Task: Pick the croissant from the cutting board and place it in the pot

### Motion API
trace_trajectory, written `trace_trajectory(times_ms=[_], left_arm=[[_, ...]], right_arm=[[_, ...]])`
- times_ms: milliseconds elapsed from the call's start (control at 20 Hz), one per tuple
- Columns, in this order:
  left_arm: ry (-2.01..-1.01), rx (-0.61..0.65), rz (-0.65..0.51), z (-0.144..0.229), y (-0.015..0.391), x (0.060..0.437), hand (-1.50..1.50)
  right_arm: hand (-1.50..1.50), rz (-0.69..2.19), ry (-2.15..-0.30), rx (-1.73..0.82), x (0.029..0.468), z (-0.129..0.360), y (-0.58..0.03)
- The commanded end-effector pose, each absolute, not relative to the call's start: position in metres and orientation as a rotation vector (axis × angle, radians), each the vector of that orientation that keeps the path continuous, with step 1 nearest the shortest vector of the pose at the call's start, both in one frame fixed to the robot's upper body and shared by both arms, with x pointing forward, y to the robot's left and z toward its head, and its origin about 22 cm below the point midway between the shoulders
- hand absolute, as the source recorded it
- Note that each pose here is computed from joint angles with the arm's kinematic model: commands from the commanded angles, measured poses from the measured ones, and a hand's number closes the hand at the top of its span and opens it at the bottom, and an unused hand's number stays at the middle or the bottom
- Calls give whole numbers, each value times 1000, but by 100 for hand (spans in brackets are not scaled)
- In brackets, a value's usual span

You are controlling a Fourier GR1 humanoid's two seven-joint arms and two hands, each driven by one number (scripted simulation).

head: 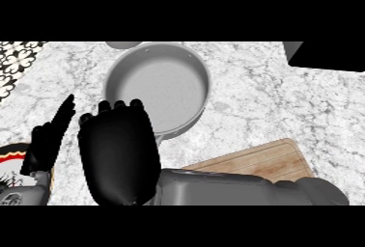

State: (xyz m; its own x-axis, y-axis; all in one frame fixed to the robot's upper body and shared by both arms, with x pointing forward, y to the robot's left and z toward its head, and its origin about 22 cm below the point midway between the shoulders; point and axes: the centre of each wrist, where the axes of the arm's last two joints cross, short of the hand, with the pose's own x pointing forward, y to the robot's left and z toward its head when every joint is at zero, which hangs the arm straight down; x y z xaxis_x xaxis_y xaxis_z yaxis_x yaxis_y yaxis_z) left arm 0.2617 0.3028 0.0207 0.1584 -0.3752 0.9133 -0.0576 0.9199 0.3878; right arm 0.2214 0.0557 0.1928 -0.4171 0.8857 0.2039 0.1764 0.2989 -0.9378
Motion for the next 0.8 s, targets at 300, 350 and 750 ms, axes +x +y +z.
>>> trace_trajectory(times_ms=[300,350,750], left_arm=[[-1414,365,-219,18,303,260,0],[-1414,386,-210,36,308,269,0],[-1431,367,-209,24,310,261,0]], right_arm=[[150,854,-1820,-931,255,225,83],[150,843,-1848,-912,272,213,78],[150,822,-1821,-954,319,229,88]])
